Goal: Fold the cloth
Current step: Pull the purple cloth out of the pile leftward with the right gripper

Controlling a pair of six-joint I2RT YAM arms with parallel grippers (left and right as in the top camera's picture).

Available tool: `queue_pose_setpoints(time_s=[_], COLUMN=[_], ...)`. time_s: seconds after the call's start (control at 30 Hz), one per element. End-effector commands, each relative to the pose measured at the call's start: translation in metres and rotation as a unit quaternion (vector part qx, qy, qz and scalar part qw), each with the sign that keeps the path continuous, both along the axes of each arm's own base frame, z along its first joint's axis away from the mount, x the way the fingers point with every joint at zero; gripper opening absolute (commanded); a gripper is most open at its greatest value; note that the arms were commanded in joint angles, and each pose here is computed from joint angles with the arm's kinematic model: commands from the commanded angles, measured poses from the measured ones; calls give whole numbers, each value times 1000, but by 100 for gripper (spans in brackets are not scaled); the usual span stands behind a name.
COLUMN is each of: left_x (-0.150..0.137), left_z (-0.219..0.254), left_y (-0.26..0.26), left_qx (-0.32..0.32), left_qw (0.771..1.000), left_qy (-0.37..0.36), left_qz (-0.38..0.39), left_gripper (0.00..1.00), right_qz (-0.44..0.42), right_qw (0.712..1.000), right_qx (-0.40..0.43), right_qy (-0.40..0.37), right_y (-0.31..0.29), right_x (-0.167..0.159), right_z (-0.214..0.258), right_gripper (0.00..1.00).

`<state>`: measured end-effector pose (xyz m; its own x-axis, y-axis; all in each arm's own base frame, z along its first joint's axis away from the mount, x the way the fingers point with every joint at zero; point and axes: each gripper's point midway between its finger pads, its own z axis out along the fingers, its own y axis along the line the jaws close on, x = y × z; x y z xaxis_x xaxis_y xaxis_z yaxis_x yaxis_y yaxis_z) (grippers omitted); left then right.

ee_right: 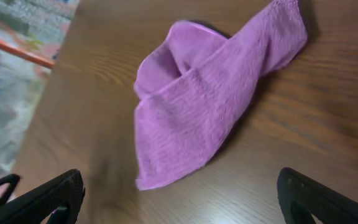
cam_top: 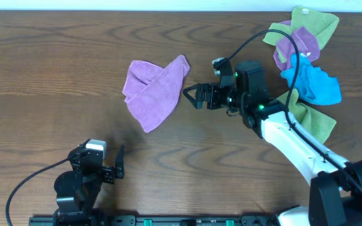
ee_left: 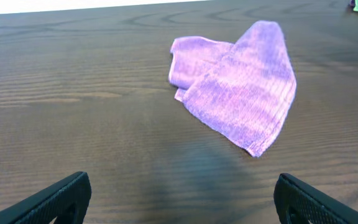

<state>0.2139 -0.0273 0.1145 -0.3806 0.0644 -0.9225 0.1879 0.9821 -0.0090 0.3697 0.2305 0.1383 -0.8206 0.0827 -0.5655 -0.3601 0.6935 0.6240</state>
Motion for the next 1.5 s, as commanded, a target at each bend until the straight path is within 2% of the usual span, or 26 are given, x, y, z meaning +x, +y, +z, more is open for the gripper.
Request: queue_pose_setpoints(time_s=[0.0, 0.2, 0.4, 0.57, 0.8, 0.9, 0.97, 1.13, 1.47], left_x=[0, 0, 0, 0, 0, 0, 0, 0, 0], left_z=[-7, -7, -7, -7, -8, -7, -7, -7, -7], left_y=[3, 3, 3, 3, 3, 3, 3, 3, 3], left_qx=[-4, -4, -4, -4, -4, -4, -4, -4, -4], left_qw=[1000, 1000, 1000, 1000, 1000, 1000, 1000, 1000, 1000], left_qy=[6, 6, 6, 6, 7, 6, 6, 6, 6], left_qz=[9, 9, 9, 9, 9, 9, 9, 9, 9], left_gripper=[95, 95, 95, 95, 95, 95, 95, 96, 95], right_qz=[-6, -10, -3, -19, 68, 91, 82, 54, 29], right_qw=[999, 997, 993, 996, 995, 988, 988, 991, 989], right_qx=[-27, -70, -48, -32, 55, 83, 54, -68, -114], right_qy=[-24, -42, -108, -83, -43, -95, -122, -103, -85], right_y=[-6, -1, 24, 29, 54, 62, 65, 64, 57], right_x=[5, 13, 40, 51, 24, 28, 33, 39, 53], right_z=[1, -20, -27, -52, -38, -15, -18, -58, -83], right_gripper=[99, 99, 99, 99, 99, 99, 99, 99, 95])
